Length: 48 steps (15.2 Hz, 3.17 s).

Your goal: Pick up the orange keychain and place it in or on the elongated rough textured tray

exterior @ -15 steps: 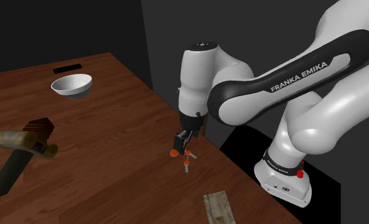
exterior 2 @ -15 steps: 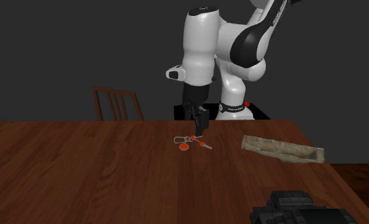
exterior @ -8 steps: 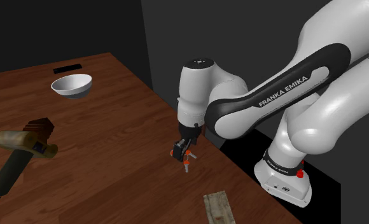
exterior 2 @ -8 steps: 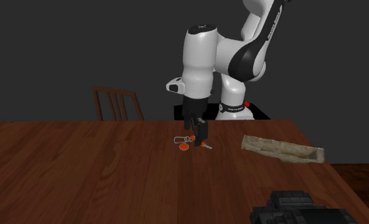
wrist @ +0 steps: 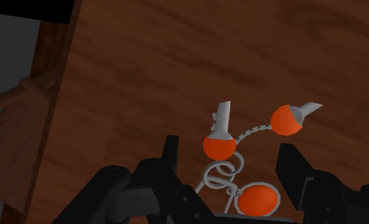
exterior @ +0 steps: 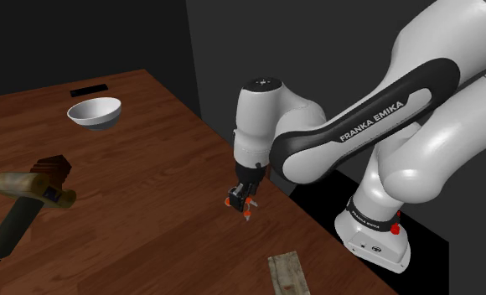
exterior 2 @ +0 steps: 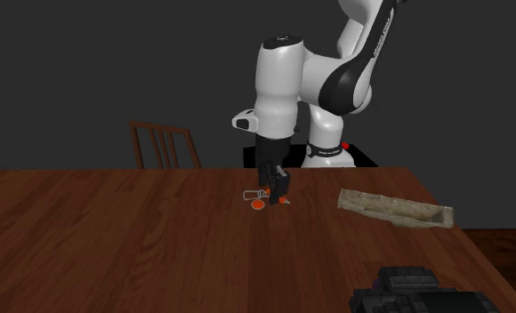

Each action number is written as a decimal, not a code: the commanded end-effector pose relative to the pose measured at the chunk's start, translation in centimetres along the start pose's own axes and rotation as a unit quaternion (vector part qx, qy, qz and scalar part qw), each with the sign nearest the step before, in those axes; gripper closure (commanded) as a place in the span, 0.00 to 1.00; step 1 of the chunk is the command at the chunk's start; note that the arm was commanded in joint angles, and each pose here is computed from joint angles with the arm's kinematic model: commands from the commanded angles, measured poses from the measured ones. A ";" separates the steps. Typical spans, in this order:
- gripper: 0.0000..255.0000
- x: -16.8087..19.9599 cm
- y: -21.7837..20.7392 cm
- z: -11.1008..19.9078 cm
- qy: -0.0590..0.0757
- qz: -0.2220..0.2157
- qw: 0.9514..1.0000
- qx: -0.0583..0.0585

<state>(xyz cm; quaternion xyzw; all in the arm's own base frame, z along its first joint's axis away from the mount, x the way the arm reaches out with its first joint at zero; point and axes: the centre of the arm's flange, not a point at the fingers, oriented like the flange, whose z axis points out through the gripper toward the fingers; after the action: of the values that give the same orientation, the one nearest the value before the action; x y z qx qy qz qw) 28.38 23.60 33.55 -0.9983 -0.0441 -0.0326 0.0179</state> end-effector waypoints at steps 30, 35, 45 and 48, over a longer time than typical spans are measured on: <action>1.00 0.7 -0.4 -11.0 -0.001 0.000 1.000 0.000; 1.00 -1.4 -1.9 -12.5 -0.001 0.000 1.000 0.000; 1.00 -12.1 -9.5 -13.4 -0.001 0.000 1.000 0.000; 1.00 -15.4 -11.8 -13.7 -0.001 0.000 1.000 0.000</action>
<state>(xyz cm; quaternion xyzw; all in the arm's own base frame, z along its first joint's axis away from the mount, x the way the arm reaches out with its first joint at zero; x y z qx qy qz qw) 12.41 32.70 46.46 -0.9983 -0.0450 -0.0321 0.0179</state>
